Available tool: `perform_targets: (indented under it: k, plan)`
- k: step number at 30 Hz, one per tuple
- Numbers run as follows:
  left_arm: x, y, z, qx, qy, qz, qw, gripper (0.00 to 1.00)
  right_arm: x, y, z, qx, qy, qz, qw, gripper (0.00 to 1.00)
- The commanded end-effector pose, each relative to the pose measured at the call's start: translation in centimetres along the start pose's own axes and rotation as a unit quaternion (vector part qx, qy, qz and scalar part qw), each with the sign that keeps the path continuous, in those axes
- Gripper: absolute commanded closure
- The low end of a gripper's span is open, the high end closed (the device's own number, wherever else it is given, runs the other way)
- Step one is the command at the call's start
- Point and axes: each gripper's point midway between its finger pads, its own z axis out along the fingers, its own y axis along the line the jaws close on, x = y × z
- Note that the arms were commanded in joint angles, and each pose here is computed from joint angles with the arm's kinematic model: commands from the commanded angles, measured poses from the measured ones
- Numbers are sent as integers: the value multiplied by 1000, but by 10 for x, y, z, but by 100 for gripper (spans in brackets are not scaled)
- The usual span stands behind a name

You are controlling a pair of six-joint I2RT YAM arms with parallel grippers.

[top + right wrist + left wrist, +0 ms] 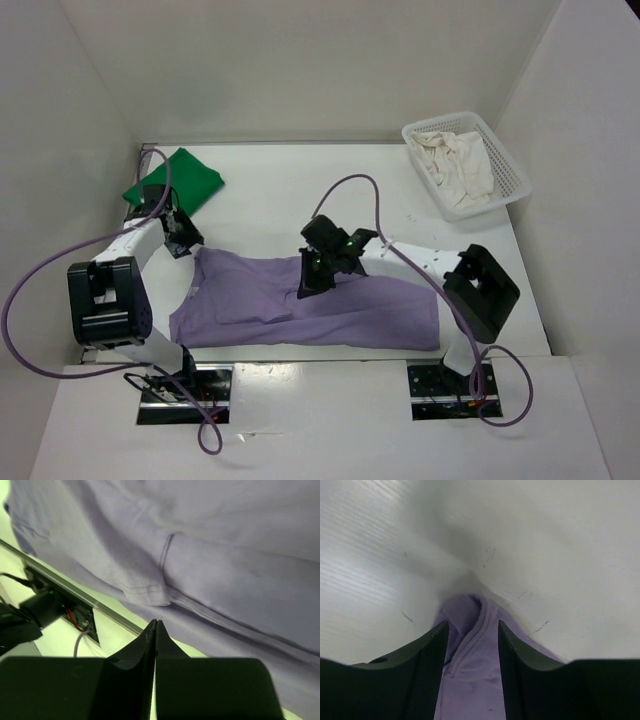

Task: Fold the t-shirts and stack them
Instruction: Fold the other side of the tshirt into a rectangle

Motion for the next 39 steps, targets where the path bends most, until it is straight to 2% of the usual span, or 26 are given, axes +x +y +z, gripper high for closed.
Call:
perform_targets:
  k: [1, 2, 4, 7, 8, 10, 14, 15, 16, 20, 24, 28, 30, 31, 32, 34, 35, 36, 37, 39]
  plan:
    - [17, 6, 3, -2, 33, 15, 999, 49, -21, 0, -27, -17, -47, -3, 999, 99]
    - [16, 3, 5, 4, 36, 21, 999, 52, -20, -8, -26, -10, -45, -4, 999, 99]
    - [20, 6, 10, -1, 45, 25, 999, 60, -21, -13, -28, -10, -44, -3, 999, 88]
    - [26, 5, 13, 8, 55, 24, 998, 61, -26, -30, -33, 1, -55, 9, 998, 70]
    - [27, 2, 15, 16, 59, 29, 998, 61, -29, -34, -36, -1, -62, 13, 998, 68]
    - [32, -2, 20, 30, 73, 27, 997, 64, -41, -49, -40, 8, -79, 27, 996, 66]
    - [31, -2, 27, 26, 80, 31, 996, 86, -62, -81, -44, 25, -105, 57, 993, 64]
    - [27, -4, 26, 28, 76, 31, 996, 96, -67, -92, -44, 38, -116, 65, 990, 62]
    - [17, -10, 24, 34, 65, 33, 997, 99, -72, -98, -46, 46, -126, 77, 988, 61]
    - [-22, -33, 16, 57, 23, 28, 998, 100, -91, -137, -39, 84, -151, 124, 977, 61]
    - [-37, -42, 29, 56, 25, 28, 998, 100, -121, -167, -44, 97, -193, 172, 961, 61]
    - [-52, -58, 35, 78, 17, 13, 997, 100, -131, -200, -35, 131, -201, 204, 949, 65]
    - [-51, -59, 38, 82, 22, 13, 996, 95, -128, -214, -27, 143, -189, 222, 946, 66]
    - [-50, -62, 37, 87, 26, 9, 996, 85, -129, -217, -28, 143, -192, 230, 943, 66]
    - [-47, -60, 33, 88, 25, 9, 996, 59, -131, -221, -27, 145, -193, 234, 942, 66]
    - [-56, -62, 12, 89, 1, 11, 996, 37, -132, -223, -28, 148, -197, 238, 939, 66]
    - [-52, -60, 4, 90, -1, 11, 996, 31, -136, -228, -29, 155, -203, 242, 936, 66]
    - [-59, -65, -19, 104, -26, 9, 994, 27, -140, -230, -33, 159, -208, 250, 932, 66]
    - [-50, -61, -25, 104, -25, 4, 994, 28, -140, -230, -33, 159, -208, 250, 932, 66]
    - [-40, -61, -56, 123, -34, 2, 992, 40, -149, -226, -43, 151, -223, 249, 930, 66]
